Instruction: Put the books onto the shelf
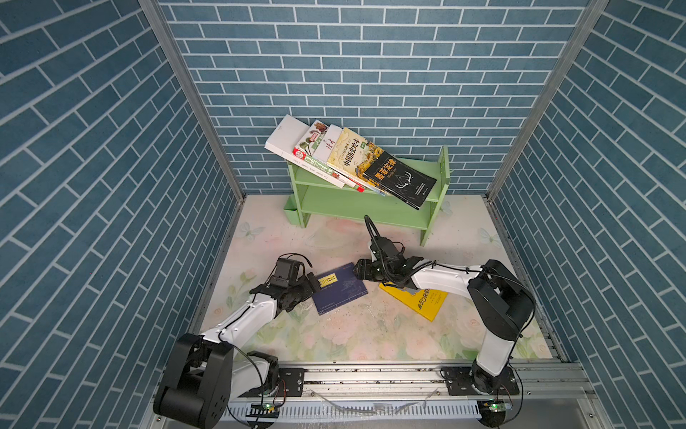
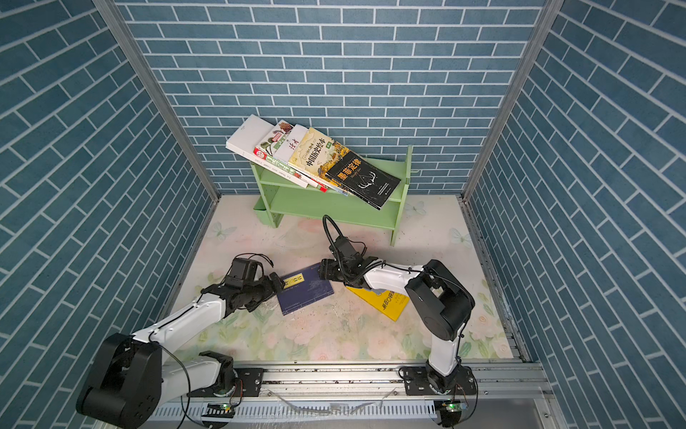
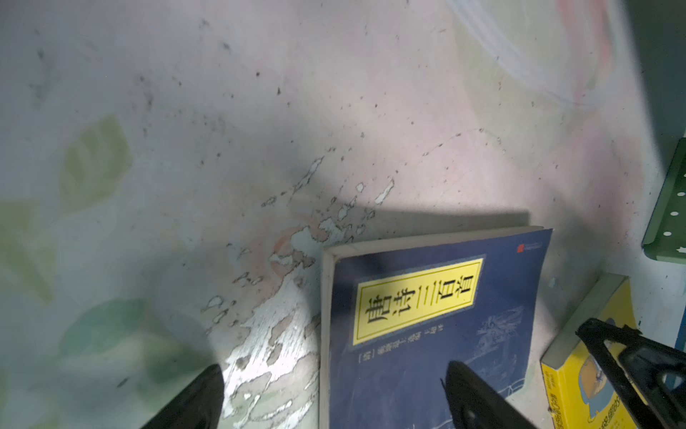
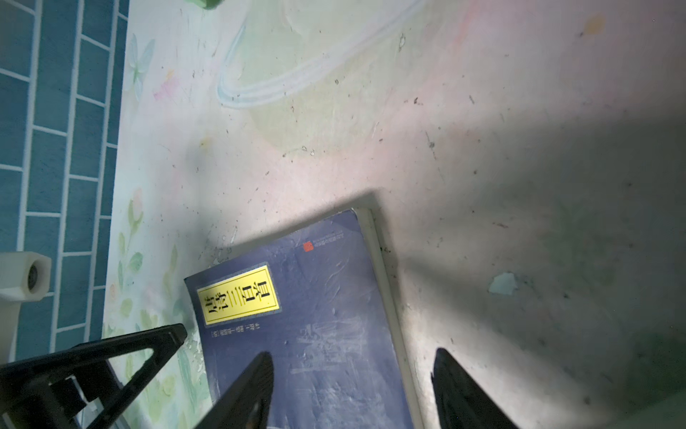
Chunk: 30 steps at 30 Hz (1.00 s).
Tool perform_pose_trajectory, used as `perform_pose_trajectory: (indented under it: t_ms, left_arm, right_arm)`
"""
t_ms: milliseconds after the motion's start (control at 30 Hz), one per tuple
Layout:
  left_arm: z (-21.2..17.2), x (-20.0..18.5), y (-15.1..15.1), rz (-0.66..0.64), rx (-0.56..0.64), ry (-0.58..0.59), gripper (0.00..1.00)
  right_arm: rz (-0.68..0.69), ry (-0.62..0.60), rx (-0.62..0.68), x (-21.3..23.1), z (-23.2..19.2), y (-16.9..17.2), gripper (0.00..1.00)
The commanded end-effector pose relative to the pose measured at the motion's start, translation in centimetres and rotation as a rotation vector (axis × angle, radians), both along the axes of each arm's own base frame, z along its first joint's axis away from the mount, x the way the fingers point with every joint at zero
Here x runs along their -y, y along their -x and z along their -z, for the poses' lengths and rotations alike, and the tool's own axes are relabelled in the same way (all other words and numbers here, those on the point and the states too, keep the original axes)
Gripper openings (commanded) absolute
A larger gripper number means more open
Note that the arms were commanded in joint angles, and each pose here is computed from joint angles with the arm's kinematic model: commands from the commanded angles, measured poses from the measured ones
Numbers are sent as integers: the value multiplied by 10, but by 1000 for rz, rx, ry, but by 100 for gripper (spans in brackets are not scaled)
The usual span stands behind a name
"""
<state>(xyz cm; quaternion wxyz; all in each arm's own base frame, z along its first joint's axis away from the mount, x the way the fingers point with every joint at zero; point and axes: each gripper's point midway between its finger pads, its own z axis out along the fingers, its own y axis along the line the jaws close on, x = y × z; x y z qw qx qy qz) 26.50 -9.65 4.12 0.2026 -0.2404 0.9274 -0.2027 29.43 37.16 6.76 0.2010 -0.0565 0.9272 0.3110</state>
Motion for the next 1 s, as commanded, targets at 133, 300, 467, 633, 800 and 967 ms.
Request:
perform_pose_trajectory:
  t_ms: [133, 300, 467, 633, 800, 967]
  left_arm:
    - [-4, 11, -9, 10, 35, 73, 92]
    - [-7, 18, -15, 31, 58, 108, 91]
    - [2, 18, -13, 34, 23, 97, 89]
    - [9, 10, -10, 23, -1, 48, 89]
    - [7, 20, -17, 54, 30, 94, 87]
    - [-1, 34, -26, 90, 69, 163, 81]
  right_arm:
    - [-42, 11, -82, -10, 14, 12, 67]
    - [-68, -1, -119, -19, 20, 16, 65]
    - [-73, 3, -136, -21, 25, 17, 64]
    - [-68, 17, -139, -18, 26, 18, 64]
    - [-75, 14, -148, -20, 28, 19, 63]
    - [-83, 10, -156, -23, 30, 19, 62]
